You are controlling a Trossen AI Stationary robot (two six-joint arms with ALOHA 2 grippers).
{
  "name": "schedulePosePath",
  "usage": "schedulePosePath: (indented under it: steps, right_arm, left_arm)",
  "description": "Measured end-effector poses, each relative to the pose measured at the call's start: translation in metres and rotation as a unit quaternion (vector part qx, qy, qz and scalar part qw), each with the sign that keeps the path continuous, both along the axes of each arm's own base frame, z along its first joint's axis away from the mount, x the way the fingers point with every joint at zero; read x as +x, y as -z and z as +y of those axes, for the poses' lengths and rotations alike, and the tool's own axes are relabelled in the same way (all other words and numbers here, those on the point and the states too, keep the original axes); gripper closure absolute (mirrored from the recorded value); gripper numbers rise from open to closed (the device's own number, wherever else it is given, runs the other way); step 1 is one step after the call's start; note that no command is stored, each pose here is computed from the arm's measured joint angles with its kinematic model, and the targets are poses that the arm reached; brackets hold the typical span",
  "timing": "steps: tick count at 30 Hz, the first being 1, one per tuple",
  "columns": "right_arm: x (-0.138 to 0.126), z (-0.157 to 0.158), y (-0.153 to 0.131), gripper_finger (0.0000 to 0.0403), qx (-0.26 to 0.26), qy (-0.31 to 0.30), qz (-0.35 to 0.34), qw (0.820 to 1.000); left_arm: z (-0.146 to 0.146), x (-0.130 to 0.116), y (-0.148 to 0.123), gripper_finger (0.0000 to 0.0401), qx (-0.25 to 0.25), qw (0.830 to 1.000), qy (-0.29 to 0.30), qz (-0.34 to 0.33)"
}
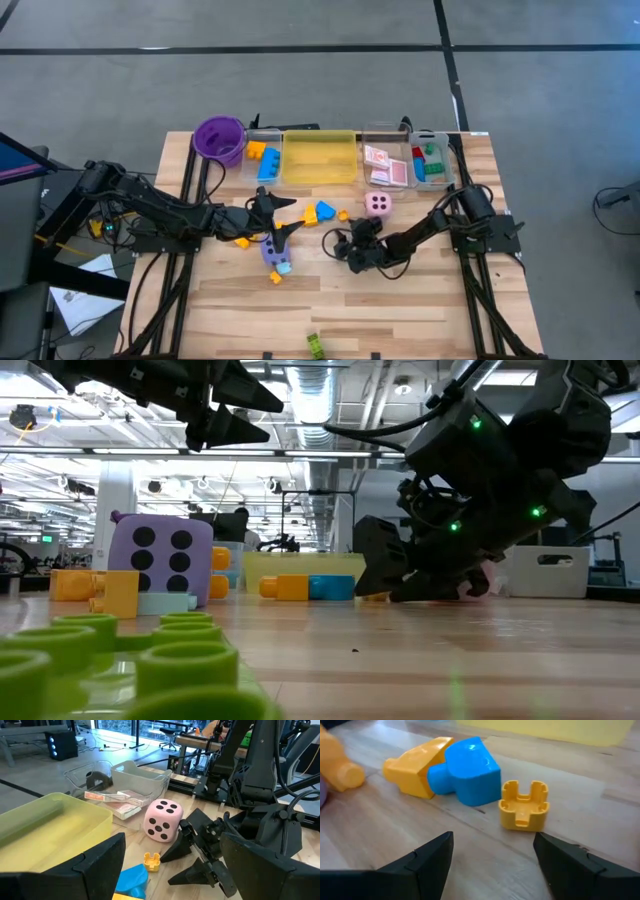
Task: Pick & Place Toys
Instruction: Put the large blue game piece into the white transparent bin
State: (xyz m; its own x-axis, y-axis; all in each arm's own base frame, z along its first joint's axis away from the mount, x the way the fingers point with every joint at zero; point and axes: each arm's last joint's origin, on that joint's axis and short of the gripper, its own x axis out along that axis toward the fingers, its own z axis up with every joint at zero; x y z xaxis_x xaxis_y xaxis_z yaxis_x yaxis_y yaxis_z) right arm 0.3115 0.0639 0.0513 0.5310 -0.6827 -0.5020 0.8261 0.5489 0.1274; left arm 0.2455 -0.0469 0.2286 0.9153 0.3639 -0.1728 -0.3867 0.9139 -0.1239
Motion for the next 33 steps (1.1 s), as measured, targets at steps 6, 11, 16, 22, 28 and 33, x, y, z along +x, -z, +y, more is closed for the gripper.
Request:
schedulePosePath:
  steps: [6,11,16,22,28,33]
  right_arm:
    - [-0.001,-0.001,0.001,0.0127,-0.015,0.017,-0.003,1.000]
    - [-0.001,-0.008,0.001,0.0127,-0.029,0.036,-0.005,0.999]
    - [0.000,-0.014,0.001,0.0127,-0.039,0.041,0.003,0.998]
    - [0.005,-0.015,-0.002,0.0126,-0.089,0.028,0.043,0.995]
    - [0.016,-0.020,-0.011,0.0126,-0.139,0.040,0.058,0.988]
    - [0.021,-0.021,-0.015,0.0126,-0.143,0.048,0.050,0.987]
  left_arm:
    - [0.000,0.000,0.000,0.0084,0.000,1.000,0.000,0.000]
    - [0.000,0.000,0.000,0.0084,0.000,1.000,0.000,0.000]
    - [0.000,0.000,0.000,0.0084,0.000,1.000,0.000,0.000]
    - [0.000,0.000,0.000,0.0084,0.000,1.000,0.000,0.000]
    - [0.000,0.000,0.000,0.0084,0.000,1.000,0.000,0.000]
    - [0.000,0.000,0.000,0.0084,0.000,1.000,0.001,0.000]
